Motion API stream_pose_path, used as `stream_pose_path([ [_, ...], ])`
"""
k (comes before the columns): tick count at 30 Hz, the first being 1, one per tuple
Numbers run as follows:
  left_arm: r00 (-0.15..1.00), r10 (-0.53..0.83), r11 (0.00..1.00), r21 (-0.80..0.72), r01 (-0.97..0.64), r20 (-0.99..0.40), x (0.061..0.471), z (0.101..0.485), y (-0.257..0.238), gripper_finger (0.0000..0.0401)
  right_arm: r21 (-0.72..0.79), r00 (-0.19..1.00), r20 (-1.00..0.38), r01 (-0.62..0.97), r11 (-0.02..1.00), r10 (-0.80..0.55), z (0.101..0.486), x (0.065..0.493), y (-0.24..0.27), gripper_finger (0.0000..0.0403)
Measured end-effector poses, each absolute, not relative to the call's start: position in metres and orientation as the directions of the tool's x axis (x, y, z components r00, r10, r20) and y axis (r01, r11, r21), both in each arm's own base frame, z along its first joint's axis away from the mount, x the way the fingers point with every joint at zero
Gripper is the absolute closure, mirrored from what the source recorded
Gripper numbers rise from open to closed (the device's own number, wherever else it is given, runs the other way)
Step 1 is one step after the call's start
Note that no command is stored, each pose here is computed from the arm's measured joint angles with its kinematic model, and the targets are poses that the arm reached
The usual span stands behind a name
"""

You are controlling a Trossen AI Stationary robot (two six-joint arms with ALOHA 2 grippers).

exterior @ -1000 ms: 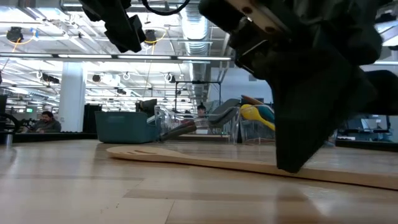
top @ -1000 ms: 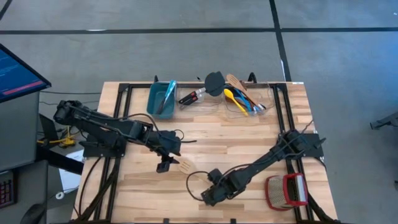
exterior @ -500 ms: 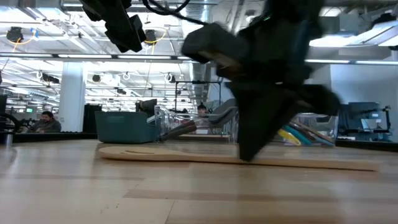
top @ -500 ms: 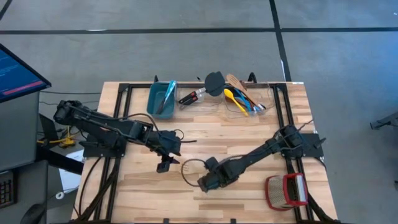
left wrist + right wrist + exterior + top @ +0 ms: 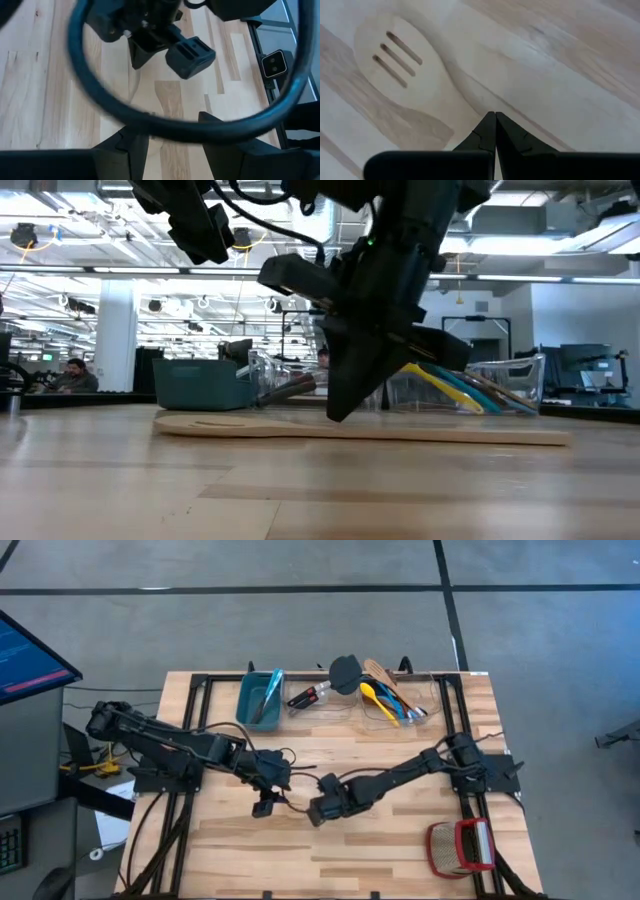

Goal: Pick & Place Kitchen Items
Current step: Put the brown slotted serving spoon into the right transparent bin

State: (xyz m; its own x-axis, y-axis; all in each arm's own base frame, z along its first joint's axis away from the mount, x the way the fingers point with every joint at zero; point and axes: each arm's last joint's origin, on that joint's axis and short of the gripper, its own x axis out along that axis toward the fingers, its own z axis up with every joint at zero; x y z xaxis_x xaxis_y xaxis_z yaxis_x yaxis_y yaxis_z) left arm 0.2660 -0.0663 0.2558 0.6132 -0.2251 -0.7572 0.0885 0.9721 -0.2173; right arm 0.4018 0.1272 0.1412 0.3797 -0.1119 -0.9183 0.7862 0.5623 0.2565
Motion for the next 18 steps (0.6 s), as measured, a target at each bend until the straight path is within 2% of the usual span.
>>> stream_pose_path([
  [4, 0.613, -0.225, 0.972, -0.217, 0.088, -0.757, 0.266, 0.256, -0.066, 0.0242, 0.285, 0.396, -0.916, 0.763, 0.58, -0.07, 0.142, 0.404, 0.128, 0.0403],
  [11, 0.613, -0.225, 0.972, -0.217, 0.088, -0.757, 0.266, 0.256, -0.066, 0.0242, 0.383, 0.409, -0.907, 0.7, 0.603, 0.102, 0.145, 0.401, 0.153, 0.0403],
  [18, 0.616, -0.226, 0.972, -0.218, 0.09, -0.755, 0.266, 0.256, -0.066, 0.0242, 0.32, 0.374, -0.927, 0.74, 0.592, 0.033, 0.141, 0.389, 0.17, 0.0403],
])
